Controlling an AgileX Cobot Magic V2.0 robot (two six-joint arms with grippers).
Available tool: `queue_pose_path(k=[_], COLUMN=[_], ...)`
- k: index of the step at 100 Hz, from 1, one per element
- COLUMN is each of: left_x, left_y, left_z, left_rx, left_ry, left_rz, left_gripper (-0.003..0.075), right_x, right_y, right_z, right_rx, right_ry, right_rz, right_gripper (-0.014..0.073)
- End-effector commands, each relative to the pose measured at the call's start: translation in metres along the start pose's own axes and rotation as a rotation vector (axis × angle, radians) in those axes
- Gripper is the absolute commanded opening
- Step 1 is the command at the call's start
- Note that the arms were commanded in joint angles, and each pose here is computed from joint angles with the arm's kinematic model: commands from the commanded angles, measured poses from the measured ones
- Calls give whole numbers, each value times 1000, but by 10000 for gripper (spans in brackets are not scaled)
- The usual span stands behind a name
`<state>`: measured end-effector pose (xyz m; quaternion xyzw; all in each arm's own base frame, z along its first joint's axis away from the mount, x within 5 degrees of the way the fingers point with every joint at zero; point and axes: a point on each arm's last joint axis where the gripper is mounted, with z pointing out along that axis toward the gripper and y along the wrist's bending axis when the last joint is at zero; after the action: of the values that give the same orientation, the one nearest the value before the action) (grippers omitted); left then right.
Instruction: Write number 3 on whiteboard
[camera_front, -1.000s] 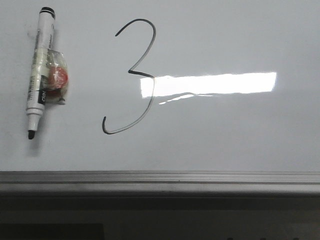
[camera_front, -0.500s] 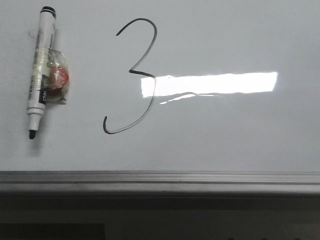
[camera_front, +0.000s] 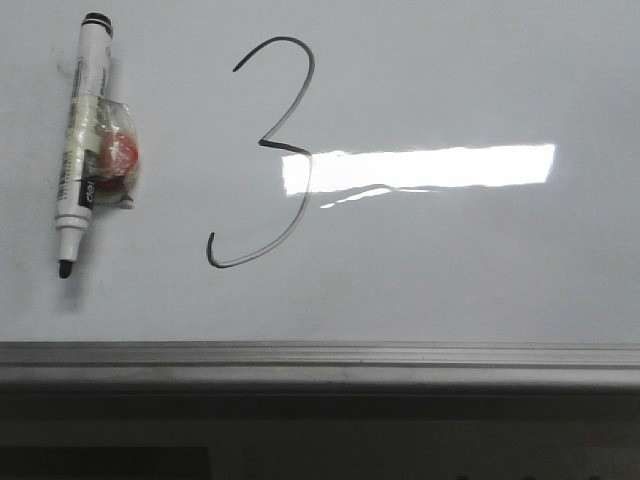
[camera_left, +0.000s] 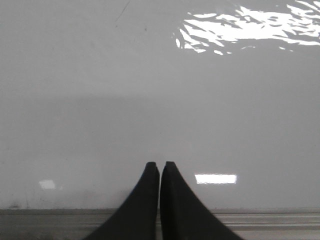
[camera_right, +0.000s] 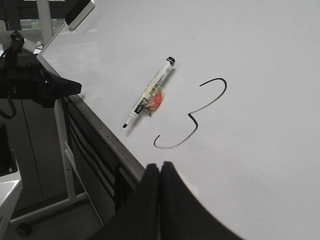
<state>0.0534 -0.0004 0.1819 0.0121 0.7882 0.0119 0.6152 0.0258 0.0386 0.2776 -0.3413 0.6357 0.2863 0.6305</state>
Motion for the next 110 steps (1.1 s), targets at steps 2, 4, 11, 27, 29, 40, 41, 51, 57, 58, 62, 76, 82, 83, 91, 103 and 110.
queue_pose_path(k=[2, 4, 11, 27, 29, 40, 41, 51, 57, 58, 62, 76, 82, 83, 91, 103, 110], left_x=[5, 5, 5, 5, 5, 5, 5, 5, 5, 5, 5, 5, 5, 5, 5, 5, 5], left_y=[0, 0, 0, 0, 0, 0, 0, 0, 0, 0, 0, 0, 0, 0, 0, 0, 0], left_z=[2, 2, 2, 2, 2, 2, 2, 2, 2, 2, 2, 2, 2, 2, 2, 2, 2], left_rx=[-1, -1, -1, -1, -1, -1, -1, -1, -1, -1, -1, -1, -1, -1, -1, -1, -1], left_ry=[-44, -44, -44, -44, -44, -44, -44, -44, -44, -44, -44, -44, -44, -44, -44, -44, -44], left_rz=[-21, -21, -21, -21, -21, -21, -21, -21, -21, -21, -21, -21, -21, -21, -21, -21, -21], left_gripper=[-20, -20, -20, -20, -20, -20, -20, -20, -20, -20, -20, -20, -20, -20, -20, -20, -20], right_x=[-15, -15, -15, -19, -20, -22, -21, -13, -5, -4, 3, 25, 34, 36, 47, 59, 66], right_y=[-3, -3, -3, -4, -4, -9, -10, -17, -22, -23, -26, -36, -39, -40, -42, -43, -43], right_z=[-1, -1, -1, -2, -2, -1, 0, 1, 3, 3, 3, 3, 2, 2, 2, 3, 2], right_rx=[29, 29, 29, 43, 47, 130, 138, 278, 364, 385, 436, 613, 675, 681, 736, 761, 776], right_ry=[-92, -92, -92, -143, -157, -252, -255, -302, -301, -297, -281, -229, -213, -208, -143, -79, -63], right_rz=[-7, -7, -7, -8, -8, -12, -12, -27, -37, -37, -35, 42, 67, 68, -13, -62, -61], right_gripper=[-66, -66, -66, -66, -66, -66, -66, -66, -66, -66, -66, -66, -66, -66, -66, -66, -66])
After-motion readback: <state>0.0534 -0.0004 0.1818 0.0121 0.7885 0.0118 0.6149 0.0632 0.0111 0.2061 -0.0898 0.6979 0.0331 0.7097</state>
